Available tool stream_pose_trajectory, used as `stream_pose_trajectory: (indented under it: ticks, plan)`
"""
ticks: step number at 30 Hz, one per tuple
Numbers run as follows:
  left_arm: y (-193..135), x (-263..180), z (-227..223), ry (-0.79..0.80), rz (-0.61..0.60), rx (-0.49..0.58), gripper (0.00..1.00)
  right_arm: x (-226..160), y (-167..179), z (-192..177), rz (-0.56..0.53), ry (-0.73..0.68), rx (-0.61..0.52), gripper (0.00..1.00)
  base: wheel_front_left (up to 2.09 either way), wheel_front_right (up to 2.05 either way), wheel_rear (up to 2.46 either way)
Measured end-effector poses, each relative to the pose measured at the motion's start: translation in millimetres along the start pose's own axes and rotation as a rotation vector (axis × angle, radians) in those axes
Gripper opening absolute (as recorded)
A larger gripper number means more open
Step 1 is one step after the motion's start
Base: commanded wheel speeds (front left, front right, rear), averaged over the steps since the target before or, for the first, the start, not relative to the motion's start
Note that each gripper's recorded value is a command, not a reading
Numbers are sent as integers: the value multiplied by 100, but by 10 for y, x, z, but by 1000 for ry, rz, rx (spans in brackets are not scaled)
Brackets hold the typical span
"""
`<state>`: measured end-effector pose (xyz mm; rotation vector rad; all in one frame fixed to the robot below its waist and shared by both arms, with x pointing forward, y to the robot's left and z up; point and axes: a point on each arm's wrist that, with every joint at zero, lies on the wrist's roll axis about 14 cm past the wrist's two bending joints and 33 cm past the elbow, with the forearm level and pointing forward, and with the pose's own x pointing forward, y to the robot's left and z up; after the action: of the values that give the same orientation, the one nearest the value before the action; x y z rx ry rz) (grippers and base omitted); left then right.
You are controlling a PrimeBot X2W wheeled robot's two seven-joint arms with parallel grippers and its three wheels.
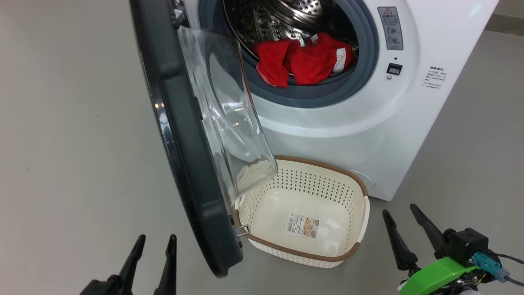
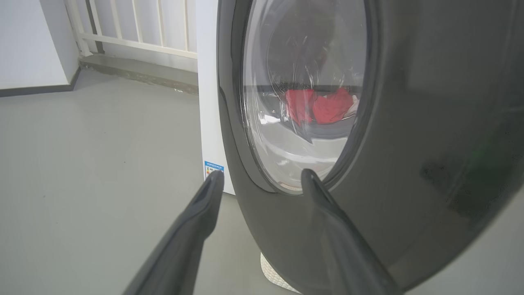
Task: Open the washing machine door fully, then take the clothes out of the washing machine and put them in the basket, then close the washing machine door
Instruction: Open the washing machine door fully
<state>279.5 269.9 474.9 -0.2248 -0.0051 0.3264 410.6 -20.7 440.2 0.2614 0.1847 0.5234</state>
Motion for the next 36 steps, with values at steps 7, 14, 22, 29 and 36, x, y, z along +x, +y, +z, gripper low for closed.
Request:
stream_pose_trajectory:
  ticks: [7, 14, 22, 29, 36]
  plan:
    - [-6, 10, -16, 6, -1, 1, 100, -12, -44, -26, -22, 2, -7, 100, 0, 0, 0]
    - [55, 26, 61, -22, 22, -43, 0, -24, -54, -6, -29, -4, -11, 100, 0, 0, 0]
    - [208, 132, 926, -294, 82, -80, 0, -13, -40, 6, -26, -9, -8, 100, 0, 0, 0]
    - [-544, 59, 1604, -508, -151, -39, 0, -13, -45, 24, -27, -16, -6, 100, 0, 0, 0]
    - [-1337, -45, 1051, -334, -392, -63, 0, -29, -45, 14, -27, -15, -3, 100, 0, 0, 0]
